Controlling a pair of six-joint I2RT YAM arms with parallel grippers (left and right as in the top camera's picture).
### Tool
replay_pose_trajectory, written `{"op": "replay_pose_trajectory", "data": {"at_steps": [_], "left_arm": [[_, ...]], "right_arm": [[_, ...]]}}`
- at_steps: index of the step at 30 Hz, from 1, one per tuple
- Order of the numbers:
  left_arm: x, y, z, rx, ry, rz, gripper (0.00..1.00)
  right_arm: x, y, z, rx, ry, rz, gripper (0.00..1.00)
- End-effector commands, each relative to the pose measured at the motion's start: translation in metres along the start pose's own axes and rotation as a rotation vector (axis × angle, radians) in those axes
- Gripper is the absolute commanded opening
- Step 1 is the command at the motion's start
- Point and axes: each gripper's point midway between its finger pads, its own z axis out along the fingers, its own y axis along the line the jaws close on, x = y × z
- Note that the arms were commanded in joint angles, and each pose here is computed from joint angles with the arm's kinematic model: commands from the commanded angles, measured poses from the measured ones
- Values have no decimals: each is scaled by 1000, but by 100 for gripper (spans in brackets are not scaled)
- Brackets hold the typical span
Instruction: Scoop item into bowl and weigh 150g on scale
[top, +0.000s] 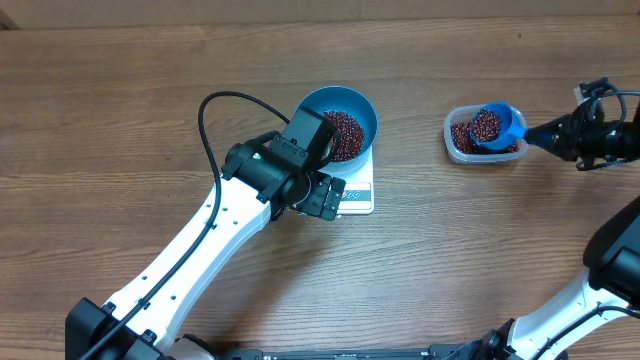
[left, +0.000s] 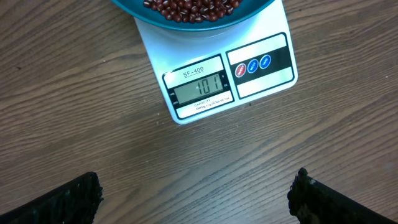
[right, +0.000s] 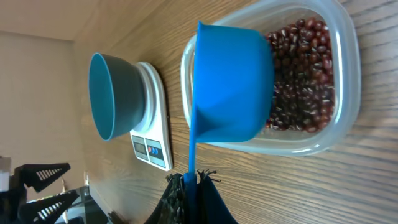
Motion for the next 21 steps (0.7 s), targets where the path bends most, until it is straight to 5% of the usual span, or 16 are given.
{"op": "replay_pose_trajectory", "data": {"at_steps": [1,21], "left_arm": [[-3,0,-9,14,-28,-8,100],[-4,0,-9,14,-29,-7,100]], "right_arm": [[-3,8,0,-57,-26,-12,4],[-11,43,3,-223,-67,-10,4]]}}
